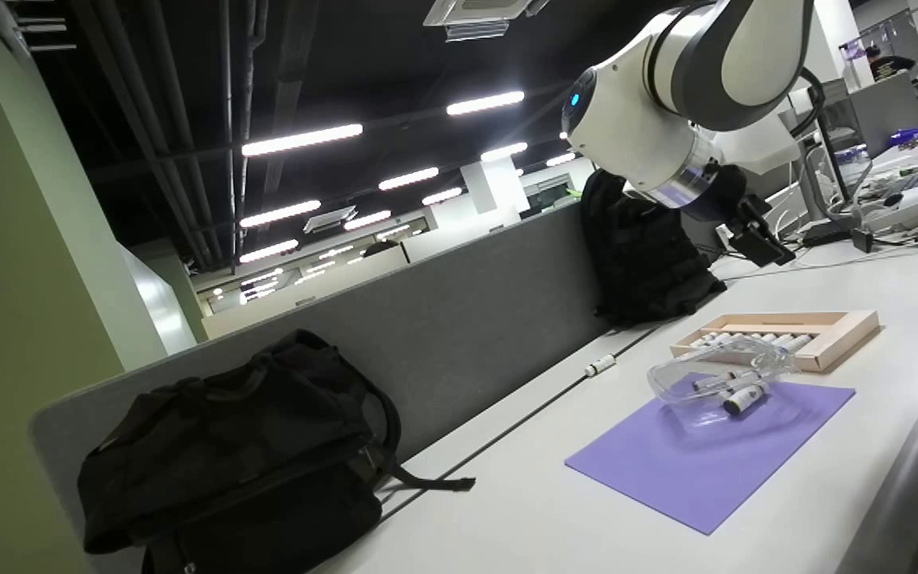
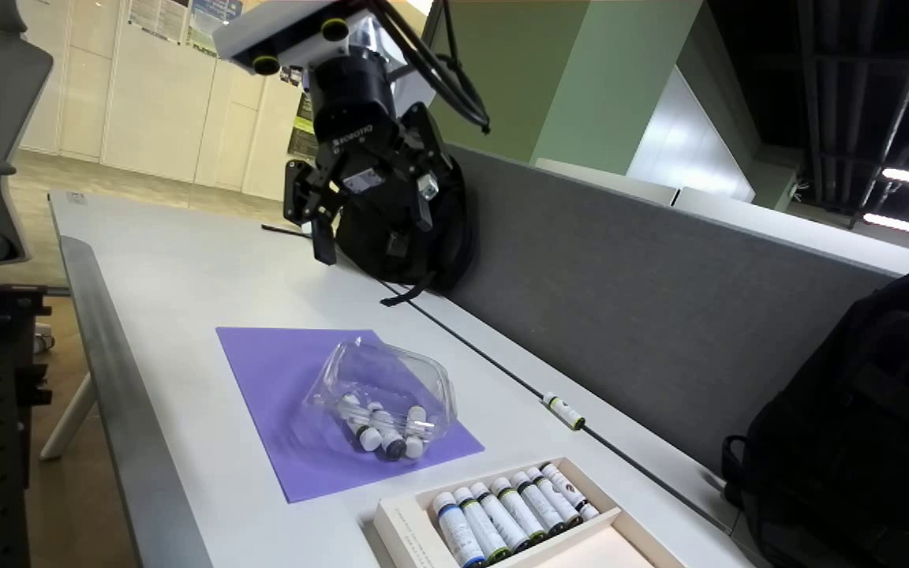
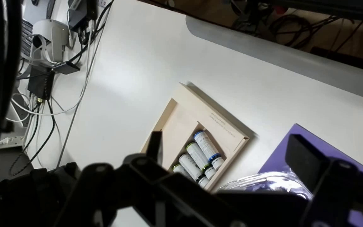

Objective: Open the lid of the clear bowl

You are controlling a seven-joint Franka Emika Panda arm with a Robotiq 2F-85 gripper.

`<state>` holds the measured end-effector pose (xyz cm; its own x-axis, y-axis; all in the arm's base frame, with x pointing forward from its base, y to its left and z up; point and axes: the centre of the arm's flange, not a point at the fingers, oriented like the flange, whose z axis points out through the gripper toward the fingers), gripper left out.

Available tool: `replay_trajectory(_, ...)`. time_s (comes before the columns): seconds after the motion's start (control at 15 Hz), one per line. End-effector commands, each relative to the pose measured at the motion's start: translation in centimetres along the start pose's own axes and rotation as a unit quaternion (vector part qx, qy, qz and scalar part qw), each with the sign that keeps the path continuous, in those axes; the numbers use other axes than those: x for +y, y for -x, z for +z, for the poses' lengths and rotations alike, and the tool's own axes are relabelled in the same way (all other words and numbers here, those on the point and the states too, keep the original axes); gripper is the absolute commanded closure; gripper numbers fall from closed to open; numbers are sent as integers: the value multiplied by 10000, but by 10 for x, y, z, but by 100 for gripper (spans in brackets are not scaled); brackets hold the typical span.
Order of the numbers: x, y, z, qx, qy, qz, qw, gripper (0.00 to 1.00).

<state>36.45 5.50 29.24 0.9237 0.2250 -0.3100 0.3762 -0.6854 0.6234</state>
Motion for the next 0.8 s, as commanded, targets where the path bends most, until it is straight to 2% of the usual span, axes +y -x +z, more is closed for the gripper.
replay_trajectory(0.0, -6, -3, 6, 14, 33, -35, 10000, 0)
replay_trajectory(0.53, -43, -15, 49, 73, 79, -536, 9985, 0)
replay_trajectory(0.73, -60, -24, 69, 162, 268, -746, 9967, 0)
